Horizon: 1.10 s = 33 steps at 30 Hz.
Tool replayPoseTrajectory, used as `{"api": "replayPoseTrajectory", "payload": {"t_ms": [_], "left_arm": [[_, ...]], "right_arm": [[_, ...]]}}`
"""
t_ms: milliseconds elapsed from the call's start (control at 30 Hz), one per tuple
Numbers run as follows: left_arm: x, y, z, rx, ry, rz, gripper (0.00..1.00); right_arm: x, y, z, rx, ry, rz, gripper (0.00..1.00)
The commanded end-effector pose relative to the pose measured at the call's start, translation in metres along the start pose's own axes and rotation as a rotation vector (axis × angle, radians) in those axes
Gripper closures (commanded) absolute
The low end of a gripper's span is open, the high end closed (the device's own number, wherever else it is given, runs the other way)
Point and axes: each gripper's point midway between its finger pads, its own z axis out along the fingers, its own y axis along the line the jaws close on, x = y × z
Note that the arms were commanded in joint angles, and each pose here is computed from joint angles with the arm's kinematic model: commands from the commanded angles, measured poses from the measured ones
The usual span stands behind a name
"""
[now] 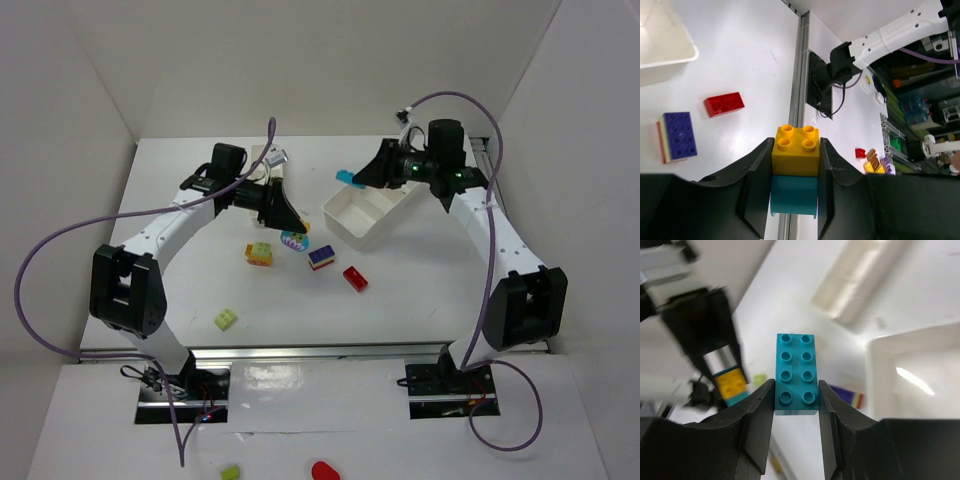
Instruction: Sort the legos into containers by color
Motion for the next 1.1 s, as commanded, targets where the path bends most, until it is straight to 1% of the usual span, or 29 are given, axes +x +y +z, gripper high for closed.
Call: {"api": "replayPoseTrajectory", "payload": {"t_ms": [0,100,200,233,267,300,333,367,400,433,467,533,567,633,667,733,767,833,867,900,933,967,1000,1033,1067], "left_arm": [[-0.006,0.0,-0.01,0.021,-0.016,0.018,1.0],[-0.007,0.005,-0.009,0.011,-0.015,0.015,1.0],[-0.015,0.015,-0.015,-0.044,-0.032,-0.025,1.0],[-0.019,0.024,-0.018,-0.085,-0.045,-0.061,1.0],[-0.027,0.027,-0.019,-0.119,-0.058,-0.068,1.0],[-0.03,0.038,-0.023,-0.168,-0.072,-0.105,1.0],[-0.037,0.051,-0.03,-0.255,-0.095,-0.118,1.0],[-0.048,0.054,-0.033,-0.304,-0.12,-0.147,1.0],[-0.054,0.062,-0.041,-0.359,-0.147,-0.166,1.0],[-0.058,0.075,-0.048,-0.459,-0.17,-0.187,1.0],[-0.063,0.082,-0.055,-0.51,-0.206,-0.24,1.0],[-0.071,0.083,-0.064,-0.585,-0.248,-0.272,1.0],[-0.072,0.09,-0.068,-0.631,-0.273,-0.311,1.0],[-0.078,0.087,-0.071,-0.651,-0.302,-0.324,1.0],[-0.081,0.084,-0.073,-0.661,-0.322,-0.341,1.0],[-0.087,0.079,-0.075,-0.664,-0.343,-0.329,1.0],[-0.089,0.076,-0.077,-0.67,-0.356,-0.313,1.0],[-0.093,0.071,-0.078,-0.665,-0.37,-0.303,1.0],[-0.093,0.071,-0.078,-0.665,-0.37,-0.303,1.0],[-0.093,0.071,-0.078,-0.665,-0.37,-0.303,1.0],[-0.093,0.071,-0.078,-0.665,-0.37,-0.303,1.0],[-0.093,0.071,-0.078,-0.665,-0.37,-0.303,1.0],[-0.093,0.07,-0.077,-0.653,-0.37,-0.313,1.0],[-0.096,0.066,-0.076,-0.637,-0.37,-0.305,1.0],[-0.099,0.064,-0.076,-0.626,-0.374,-0.291,1.0]], "right_arm": [[-0.04,-0.043,-0.003,0.224,-0.161,0.027,0.75],[-0.045,-0.058,-0.005,0.28,-0.191,0.039,0.75],[-0.047,-0.093,-0.008,0.446,-0.221,0.07,0.75],[-0.049,-0.113,-0.01,0.535,-0.237,0.083,0.75],[-0.046,-0.126,-0.013,0.599,-0.226,0.091,0.75],[-0.054,-0.134,-0.016,0.646,-0.244,0.09,0.75],[-0.055,-0.142,-0.015,0.676,-0.248,0.094,0.75],[-0.051,-0.164,-0.017,0.762,-0.245,0.109,0.75],[-0.052,-0.171,-0.017,0.79,-0.25,0.11,0.75],[-0.054,-0.179,-0.02,0.811,-0.252,0.105,0.75],[-0.054,-0.193,-0.019,0.856,-0.253,0.11,0.75],[-0.055,-0.205,-0.015,0.882,-0.256,0.098,0.75],[-0.048,-0.22,-0.012,0.919,-0.239,0.108,0.75],[-0.054,-0.23,-0.008,0.943,-0.249,0.106,0.74],[-0.042,-0.245,-0.003,0.97,-0.211,0.113,0.72],[-0.045,-0.259,-0.007,1.02,-0.223,0.116,0.71],[-0.042,-0.268,-0.007,1.043,-0.217,0.101,0.68],[-0.058,-0.272,-0.008,1.059,-0.266,0.069,0.48],[-0.057,-0.279,-0.004,1.07,-0.262,0.071,0.38],[-0.059,-0.281,-0.002,1.073,-0.254,0.074,0.24],[-0.073,-0.276,-0.002,1.069,-0.264,0.07,0.19],[-0.075,-0.275,-0.001,1.062,-0.259,0.071,0.16],[-0.077,-0.272,0.0,1.05,-0.254,0.073,0.16],[-0.083,-0.259,0.002,1.026,-0.266,0.06,0.16],[-0.078,-0.249,0.005,1.01,-0.249,0.058,0.16]]}}
